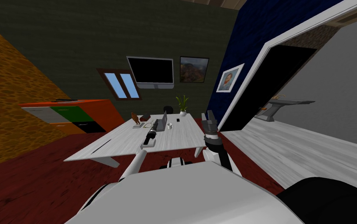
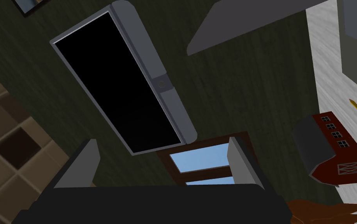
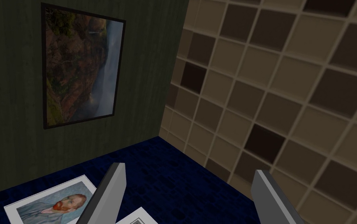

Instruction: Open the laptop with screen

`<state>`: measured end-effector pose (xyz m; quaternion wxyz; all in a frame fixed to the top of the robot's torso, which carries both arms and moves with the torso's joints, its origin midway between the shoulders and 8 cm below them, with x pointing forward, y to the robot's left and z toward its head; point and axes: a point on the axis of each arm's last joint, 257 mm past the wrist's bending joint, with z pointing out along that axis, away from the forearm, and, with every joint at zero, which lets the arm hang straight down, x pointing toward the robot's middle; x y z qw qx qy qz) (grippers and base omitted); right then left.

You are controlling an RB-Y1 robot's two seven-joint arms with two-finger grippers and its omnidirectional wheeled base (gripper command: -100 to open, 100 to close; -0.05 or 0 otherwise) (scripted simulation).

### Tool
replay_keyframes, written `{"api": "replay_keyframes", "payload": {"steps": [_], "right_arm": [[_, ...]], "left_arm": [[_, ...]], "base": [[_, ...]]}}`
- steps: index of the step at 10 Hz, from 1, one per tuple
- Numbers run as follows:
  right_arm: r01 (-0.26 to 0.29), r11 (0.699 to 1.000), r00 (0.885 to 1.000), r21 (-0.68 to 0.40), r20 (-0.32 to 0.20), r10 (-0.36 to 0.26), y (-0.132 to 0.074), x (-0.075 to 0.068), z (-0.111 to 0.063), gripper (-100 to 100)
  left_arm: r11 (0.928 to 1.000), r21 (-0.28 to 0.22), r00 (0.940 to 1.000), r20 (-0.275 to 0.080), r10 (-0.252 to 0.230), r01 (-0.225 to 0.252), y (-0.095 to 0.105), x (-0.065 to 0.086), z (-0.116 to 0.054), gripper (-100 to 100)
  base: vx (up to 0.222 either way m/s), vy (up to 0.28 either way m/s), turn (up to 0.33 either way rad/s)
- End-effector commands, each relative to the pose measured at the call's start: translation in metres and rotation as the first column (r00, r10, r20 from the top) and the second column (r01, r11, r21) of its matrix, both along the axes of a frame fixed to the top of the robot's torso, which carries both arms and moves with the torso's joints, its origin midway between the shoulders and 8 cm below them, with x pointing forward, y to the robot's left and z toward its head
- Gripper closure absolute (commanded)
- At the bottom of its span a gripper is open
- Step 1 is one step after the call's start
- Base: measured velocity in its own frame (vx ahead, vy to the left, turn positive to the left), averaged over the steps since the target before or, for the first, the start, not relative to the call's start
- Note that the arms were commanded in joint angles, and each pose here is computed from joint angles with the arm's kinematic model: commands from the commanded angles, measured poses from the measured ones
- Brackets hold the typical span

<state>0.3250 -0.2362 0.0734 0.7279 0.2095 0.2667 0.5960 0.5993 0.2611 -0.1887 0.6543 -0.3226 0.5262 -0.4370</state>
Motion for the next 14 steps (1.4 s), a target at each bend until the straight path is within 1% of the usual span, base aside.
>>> {"api": "replay_keyframes", "payload": {"steps": [1,2,3,4,5,6,7,8,9,10,11,12,14], "right_arm": [[0.000,1.000,1.000,0.000,0.000,0.000,0.000,0.000,0.000,0],[0.000,1.000,1.000,0.000,0.000,0.000,0.000,0.000,0.000,0],[0.000,1.000,1.000,0.000,0.000,0.000,0.000,0.000,0.000,0],[0.000,1.000,1.000,0.000,0.000,0.000,0.000,0.000,0.000,0],[0.000,1.000,1.000,0.000,0.000,0.000,0.000,0.000,0.000,0],[0.000,1.000,1.000,0.000,0.000,0.000,0.000,0.000,0.000,0],[0.000,1.000,1.000,0.000,0.000,0.000,0.000,0.000,0.000,0],[0.000,1.000,1.000,0.000,0.000,0.000,0.000,0.000,0.000,0],[0.000,1.000,1.000,0.000,0.000,0.000,0.000,0.000,0.000,0],[0.000,1.000,1.000,0.000,0.000,0.000,0.000,0.000,0.000,0],[0.000,1.000,1.000,0.000,0.000,0.000,0.000,0.000,0.000,0],[0.000,1.000,1.000,0.000,0.000,0.000,0.000,0.000,0.000,0],[0.000,1.000,1.000,0.000,0.000,0.000,0.000,0.000,0.000,0]], "left_arm": [[0.9999,0.012,0.9996,-0.029,0.003,-0.003,-0.001,0.010,-0.011,-100],[0.9999,0.013,0.9990,-0.045,0.006,-0.005,0.000,0.009,-0.019,-100],[0.9997,0.023,0.9985,-0.055,0.006,-0.005,-0.002,0.017,-0.020,-100],[0.9997,0.023,0.9974,-0.071,0.009,-0.007,-0.001,0.016,-0.028,-100],[0.9994,0.034,0.9961,-0.088,0.011,-0.008,-0.002,0.022,-0.032,-100],[0.9994,0.034,0.9954,-0.095,0.012,-0.009,-0.001,0.022,-0.036,-100],[0.9989,0.045,0.9944,-0.105,0.013,-0.009,-0.003,0.028,-0.037,-100],[0.9989,0.046,0.9929,-0.118,0.015,-0.010,-0.002,0.027,-0.043,-100],[0.9983,0.057,0.9912,-0.131,0.018,-0.010,-0.002,0.033,-0.045,-100],[0.9983,0.057,0.9901,-0.139,0.019,-0.011,-0.001,0.032,-0.049,-100],[0.9976,0.069,0.9873,-0.157,0.023,-0.012,0.000,0.036,-0.054,-100],[0.9976,0.069,0.9871,-0.158,0.023,-0.012,0.000,0.036,-0.055,-100],[0.9956,0.092,0.9813,-0.189,0.033,-0.016,0.003,0.043,-0.063,-100]], "base": [[0.006,-0.019,-0.012],[0.010,-0.021,-0.010],[0.013,-0.032,-0.012],[0.011,-0.029,-0.006],[0.010,-0.032,-0.010],[0.011,-0.029,-0.007],[0.015,-0.031,-0.010],[0.012,-0.024,-0.008],[0.011,-0.023,-0.011],[0.009,-0.020,-0.005],[0.012,-0.023,-0.009],[0.009,-0.020,-0.005],[0.012,-0.030,-0.012]]}}
